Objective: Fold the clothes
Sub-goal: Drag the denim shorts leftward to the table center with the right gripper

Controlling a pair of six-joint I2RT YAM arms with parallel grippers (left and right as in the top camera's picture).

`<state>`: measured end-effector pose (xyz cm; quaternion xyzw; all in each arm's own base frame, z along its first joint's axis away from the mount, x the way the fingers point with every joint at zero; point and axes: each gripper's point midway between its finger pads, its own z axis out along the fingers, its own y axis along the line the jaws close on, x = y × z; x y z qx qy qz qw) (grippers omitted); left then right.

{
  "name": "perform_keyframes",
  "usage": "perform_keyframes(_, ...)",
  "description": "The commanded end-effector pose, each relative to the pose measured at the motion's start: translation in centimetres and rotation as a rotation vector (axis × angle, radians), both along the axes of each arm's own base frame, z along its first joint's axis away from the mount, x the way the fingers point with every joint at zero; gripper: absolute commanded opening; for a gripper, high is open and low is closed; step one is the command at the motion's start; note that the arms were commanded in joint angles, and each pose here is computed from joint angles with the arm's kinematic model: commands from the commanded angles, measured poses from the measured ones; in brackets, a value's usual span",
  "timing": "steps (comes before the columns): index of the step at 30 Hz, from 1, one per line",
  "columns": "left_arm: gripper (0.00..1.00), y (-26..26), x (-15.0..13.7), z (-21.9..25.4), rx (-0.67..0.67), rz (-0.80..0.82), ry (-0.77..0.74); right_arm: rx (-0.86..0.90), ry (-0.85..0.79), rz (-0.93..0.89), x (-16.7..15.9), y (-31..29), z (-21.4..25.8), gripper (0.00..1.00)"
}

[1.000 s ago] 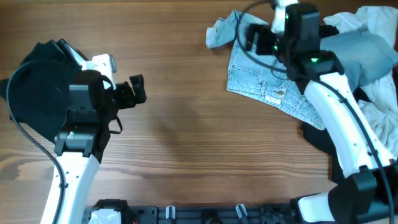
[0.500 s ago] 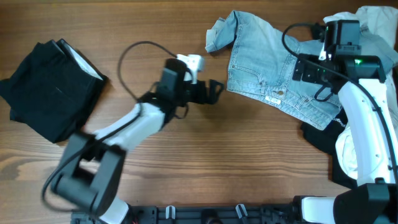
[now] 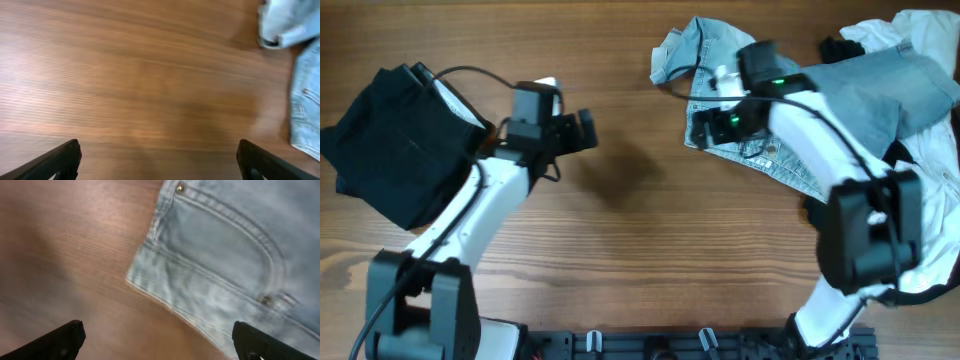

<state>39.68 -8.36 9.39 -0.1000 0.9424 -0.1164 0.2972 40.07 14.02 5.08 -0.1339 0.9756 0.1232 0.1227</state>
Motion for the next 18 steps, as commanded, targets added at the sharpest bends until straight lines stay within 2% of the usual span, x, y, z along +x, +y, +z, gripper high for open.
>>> perform_keyframes(1,1.00,3.2,-0.1,1.2,0.008,0.083,-0.009,-0.153,-0.003,-0.063,0.5,0.8,-3.8,0.99)
perform_keyframes(3,1.00,3.8,-0.2,1.1,0.008,0.098,-0.001,-0.214,-0.018,-0.080,0.6,1.0,-4.8,0.97)
perform_keyframes(5,1.00,3.9,-0.2,1.0,0.009,0.100,0.003,-0.265,-0.033,-0.085,0.6,1.6,-5.9,0.79)
perform_keyframes(6,1.00,3.9,-0.2,1.0,0.009,0.100,0.004,-0.275,-0.034,-0.115,0.7,1.4,-6.2,0.62)
perform_keyframes(7,1.00,3.9,-0.3,1.0,0.009,0.100,0.005,-0.276,-0.029,-0.130,0.6,1.3,-6.3,0.36)
perform_keyframes(8,1.00,3.9,-0.3,1.0,0.009,0.100,0.006,-0.261,-0.017,-0.122,0.4,1.7,-6.4,0.04)
perform_keyframes(11,1.00,3.9,-0.3,1.0,0.006,0.098,0.006,0.014,0.036,0.057,-0.8,7.6,-4.0,0.04)
perform_keyframes(14,1.00,2.6,-0.5,1.1,-0.053,0.053,0.014,0.280,-0.037,0.275,-2.2,16.3,3.4,0.07)
perform_keyframes(15,1.00,2.3,-0.5,1.1,-0.069,0.041,0.017,0.300,-0.081,0.346,-2.8,18.5,5.2,0.17)
perform_keyframes(16,1.00,2.2,-0.6,1.1,-0.071,0.039,0.020,0.275,-0.131,0.373,-2.9,19.9,6.2,0.35)
perform_keyframes(18,1.00,2.1,-0.9,0.8,-0.077,0.034,0.037,0.182,-0.190,0.271,-1.3,19.2,6.8,0.48)
